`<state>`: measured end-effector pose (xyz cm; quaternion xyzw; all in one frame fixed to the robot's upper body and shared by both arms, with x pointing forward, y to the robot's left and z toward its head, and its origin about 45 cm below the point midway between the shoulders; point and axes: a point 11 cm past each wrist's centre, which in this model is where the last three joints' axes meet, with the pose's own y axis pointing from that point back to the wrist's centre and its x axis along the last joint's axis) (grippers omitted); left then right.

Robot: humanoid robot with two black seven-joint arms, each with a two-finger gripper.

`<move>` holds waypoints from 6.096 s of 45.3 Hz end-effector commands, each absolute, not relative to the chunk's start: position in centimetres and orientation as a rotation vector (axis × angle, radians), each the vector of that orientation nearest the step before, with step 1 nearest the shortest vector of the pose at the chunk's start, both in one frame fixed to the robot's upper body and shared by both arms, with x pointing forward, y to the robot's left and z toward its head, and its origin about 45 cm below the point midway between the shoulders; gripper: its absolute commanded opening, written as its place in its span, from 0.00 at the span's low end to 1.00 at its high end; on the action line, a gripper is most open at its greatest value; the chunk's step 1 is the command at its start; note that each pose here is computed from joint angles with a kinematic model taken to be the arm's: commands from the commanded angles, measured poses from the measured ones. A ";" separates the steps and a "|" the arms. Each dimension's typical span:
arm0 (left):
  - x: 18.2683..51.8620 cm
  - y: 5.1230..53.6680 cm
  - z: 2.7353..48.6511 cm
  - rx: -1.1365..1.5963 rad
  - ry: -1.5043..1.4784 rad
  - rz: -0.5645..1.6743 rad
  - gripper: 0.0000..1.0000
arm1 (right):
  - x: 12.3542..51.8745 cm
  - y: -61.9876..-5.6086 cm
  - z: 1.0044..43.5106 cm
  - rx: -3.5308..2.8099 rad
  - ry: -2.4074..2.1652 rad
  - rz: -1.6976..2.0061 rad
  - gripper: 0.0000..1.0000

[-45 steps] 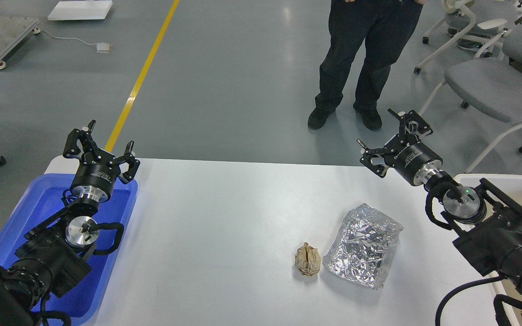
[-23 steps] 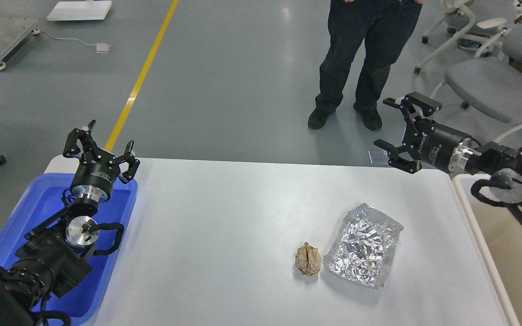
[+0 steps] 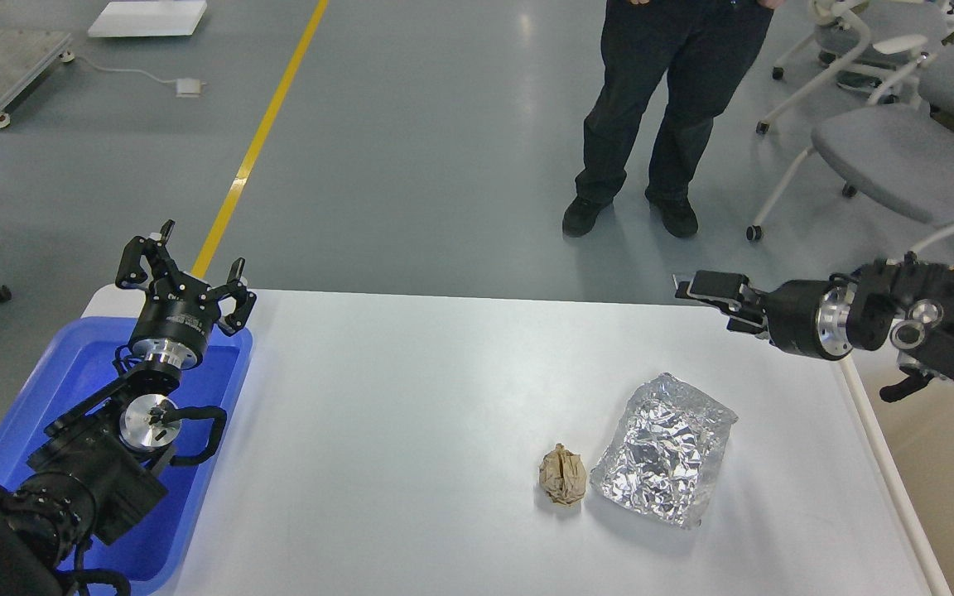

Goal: Tidy desktop
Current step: 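Swing the right gripper outward and lower it beside the silver foil packet, then push the right gripper into the foil packet and close on it, then lift the foil packet with the right gripper over the white bin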

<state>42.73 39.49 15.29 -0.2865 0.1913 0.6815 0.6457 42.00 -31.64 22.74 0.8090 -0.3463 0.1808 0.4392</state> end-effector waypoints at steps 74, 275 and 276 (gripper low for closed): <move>42.7 39.5 15.3 -0.653 0.436 1.549 1.00 | 34.5 -33.4 8.3 1.771 -0.488 0.462 1.00; 42.7 39.5 15.3 -0.651 0.435 1.552 1.00 | 33.3 -60.8 16.1 1.201 -1.571 0.091 0.00; 42.7 39.5 15.3 -0.651 0.435 1.552 1.00 | 33.2 -60.8 16.2 1.199 -1.575 0.090 0.00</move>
